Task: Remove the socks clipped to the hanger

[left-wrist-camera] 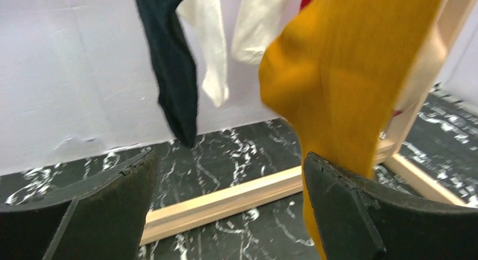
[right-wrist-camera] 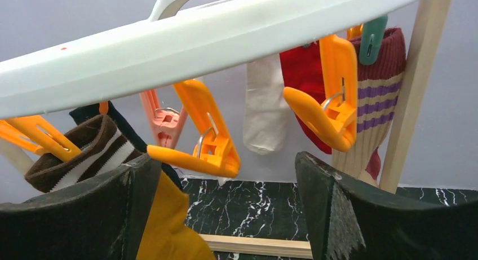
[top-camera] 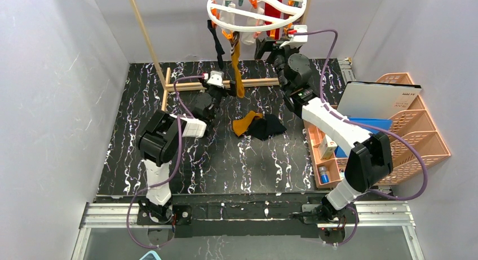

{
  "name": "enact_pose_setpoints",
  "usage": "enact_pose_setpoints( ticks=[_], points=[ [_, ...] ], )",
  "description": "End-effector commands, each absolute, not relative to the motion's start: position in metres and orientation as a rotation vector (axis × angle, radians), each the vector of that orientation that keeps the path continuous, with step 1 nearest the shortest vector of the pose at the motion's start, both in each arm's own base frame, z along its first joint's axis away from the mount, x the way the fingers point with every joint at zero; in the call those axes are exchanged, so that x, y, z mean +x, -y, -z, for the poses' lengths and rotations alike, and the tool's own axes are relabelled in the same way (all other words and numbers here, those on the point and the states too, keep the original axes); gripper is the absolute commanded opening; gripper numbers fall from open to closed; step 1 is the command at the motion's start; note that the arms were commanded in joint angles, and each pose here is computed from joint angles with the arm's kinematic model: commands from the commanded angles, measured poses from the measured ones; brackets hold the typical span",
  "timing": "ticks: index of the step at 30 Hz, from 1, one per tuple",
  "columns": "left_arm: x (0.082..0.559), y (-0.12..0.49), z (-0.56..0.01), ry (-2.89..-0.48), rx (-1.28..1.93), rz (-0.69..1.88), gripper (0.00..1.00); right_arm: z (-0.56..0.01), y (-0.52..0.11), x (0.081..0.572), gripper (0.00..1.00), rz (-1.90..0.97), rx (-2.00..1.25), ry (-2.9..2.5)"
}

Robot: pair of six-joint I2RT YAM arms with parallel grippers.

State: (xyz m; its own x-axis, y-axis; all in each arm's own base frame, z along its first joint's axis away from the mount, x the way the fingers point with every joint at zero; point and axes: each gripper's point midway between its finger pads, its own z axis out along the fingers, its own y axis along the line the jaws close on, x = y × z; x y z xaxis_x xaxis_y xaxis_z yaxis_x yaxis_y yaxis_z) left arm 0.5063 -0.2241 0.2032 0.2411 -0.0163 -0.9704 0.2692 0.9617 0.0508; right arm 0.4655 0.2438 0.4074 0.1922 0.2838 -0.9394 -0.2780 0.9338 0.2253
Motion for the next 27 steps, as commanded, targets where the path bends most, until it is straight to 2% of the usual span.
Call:
enact_pose_setpoints(
  ticks=[1, 7, 27],
  points=[
    [0.509, 0.244, -0.261, -1.147, 0.198, 0.412, 0.98, -0.428, -0.233, 0.451, 0.96, -0.412, 0.020, -1.277],
    [0.504, 0.258, -0.264, -1.140, 0.240, 0.549, 0.98, -0.416, -0.236, 0.450, 0.97, -0.423, 0.011, -1.311],
    [0.450, 0.227, -0.247, -1.338, 0.257, 0.505, 0.98, -0.418, -0.199, 0.419, 0.97, -0.379, 0.088, -1.275]
  ],
)
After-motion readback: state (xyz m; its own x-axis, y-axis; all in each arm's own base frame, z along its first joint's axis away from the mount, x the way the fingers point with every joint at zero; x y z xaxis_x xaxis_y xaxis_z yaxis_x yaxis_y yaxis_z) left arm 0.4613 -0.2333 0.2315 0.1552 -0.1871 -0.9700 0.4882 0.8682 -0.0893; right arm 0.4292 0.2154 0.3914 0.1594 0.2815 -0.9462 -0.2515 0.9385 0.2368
